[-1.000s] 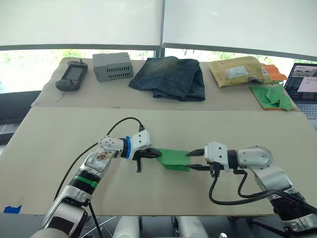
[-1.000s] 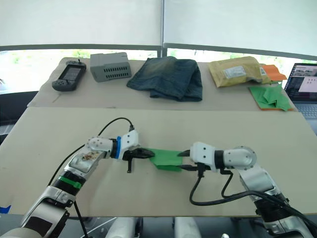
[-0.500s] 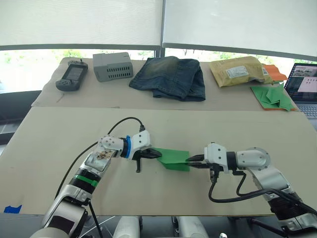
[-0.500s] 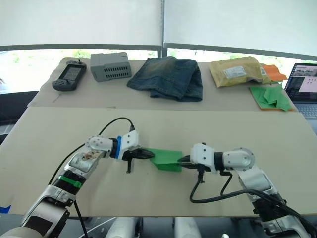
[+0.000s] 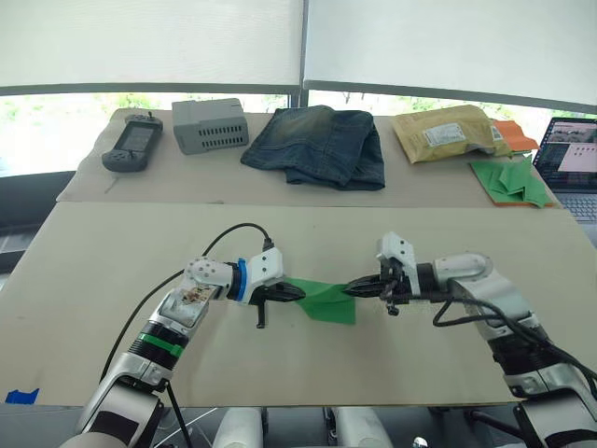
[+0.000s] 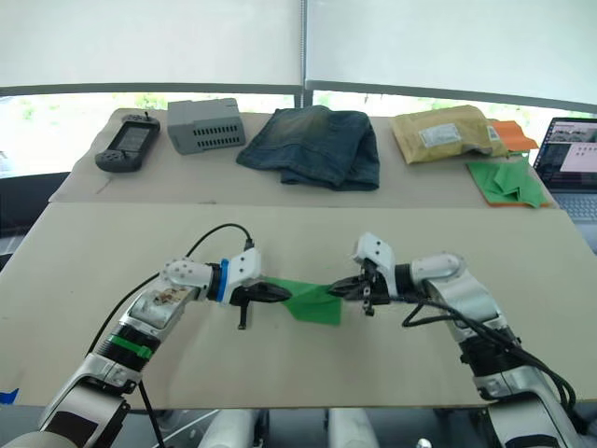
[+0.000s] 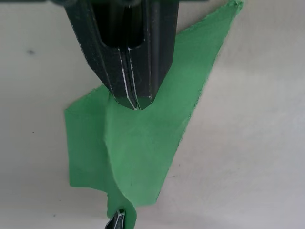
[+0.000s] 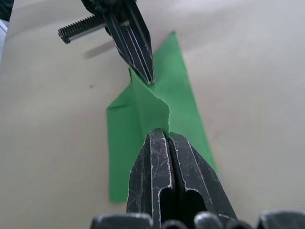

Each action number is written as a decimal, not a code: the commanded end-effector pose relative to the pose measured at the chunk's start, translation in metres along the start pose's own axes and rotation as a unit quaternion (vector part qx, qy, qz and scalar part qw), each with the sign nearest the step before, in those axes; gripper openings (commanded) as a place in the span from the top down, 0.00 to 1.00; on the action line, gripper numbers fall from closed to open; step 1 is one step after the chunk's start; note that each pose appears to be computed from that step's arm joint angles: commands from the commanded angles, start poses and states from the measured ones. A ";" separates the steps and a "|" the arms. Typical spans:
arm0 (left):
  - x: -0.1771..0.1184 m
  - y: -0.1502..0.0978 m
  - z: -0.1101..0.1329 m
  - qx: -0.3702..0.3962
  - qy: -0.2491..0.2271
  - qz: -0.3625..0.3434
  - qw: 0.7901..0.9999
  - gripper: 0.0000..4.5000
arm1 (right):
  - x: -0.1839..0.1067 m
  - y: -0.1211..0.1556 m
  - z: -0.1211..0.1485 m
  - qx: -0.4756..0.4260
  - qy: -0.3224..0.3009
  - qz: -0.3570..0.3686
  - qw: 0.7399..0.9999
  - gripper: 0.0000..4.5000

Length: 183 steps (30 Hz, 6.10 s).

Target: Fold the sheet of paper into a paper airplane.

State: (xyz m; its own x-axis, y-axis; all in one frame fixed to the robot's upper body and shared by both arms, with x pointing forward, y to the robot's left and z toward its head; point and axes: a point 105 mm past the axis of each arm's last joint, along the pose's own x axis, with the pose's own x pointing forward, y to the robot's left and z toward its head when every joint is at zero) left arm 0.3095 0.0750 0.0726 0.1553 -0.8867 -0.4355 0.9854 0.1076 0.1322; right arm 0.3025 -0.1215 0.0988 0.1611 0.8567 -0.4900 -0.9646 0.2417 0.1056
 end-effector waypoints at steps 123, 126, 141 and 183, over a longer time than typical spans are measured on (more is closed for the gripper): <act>-0.052 0.010 0.041 -0.032 -0.073 0.054 0.995 1.00 | -0.032 0.018 0.011 0.024 -0.154 -0.206 0.966 1.00; -0.064 0.009 0.036 -0.034 -0.060 0.068 0.995 1.00 | -0.034 0.019 0.007 0.040 -0.142 -0.189 0.971 1.00; -0.073 -0.003 0.020 -0.054 -0.036 0.088 0.994 1.00 | -0.024 0.019 -0.002 0.135 -0.155 -0.114 0.972 0.51; -0.092 0.010 0.002 -0.075 -0.026 0.123 0.989 1.00 | -0.005 0.017 0.024 -0.736 -0.073 -0.166 0.652 0.99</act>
State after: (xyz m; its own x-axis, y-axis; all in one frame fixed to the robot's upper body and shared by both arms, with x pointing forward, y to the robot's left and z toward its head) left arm 0.3037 0.1558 0.1056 0.3783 -0.8426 -0.3833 0.9198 0.3889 0.0529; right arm 0.2945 -0.1120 0.1149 0.3563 0.9070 -0.2244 -0.0774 -0.2107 -0.9745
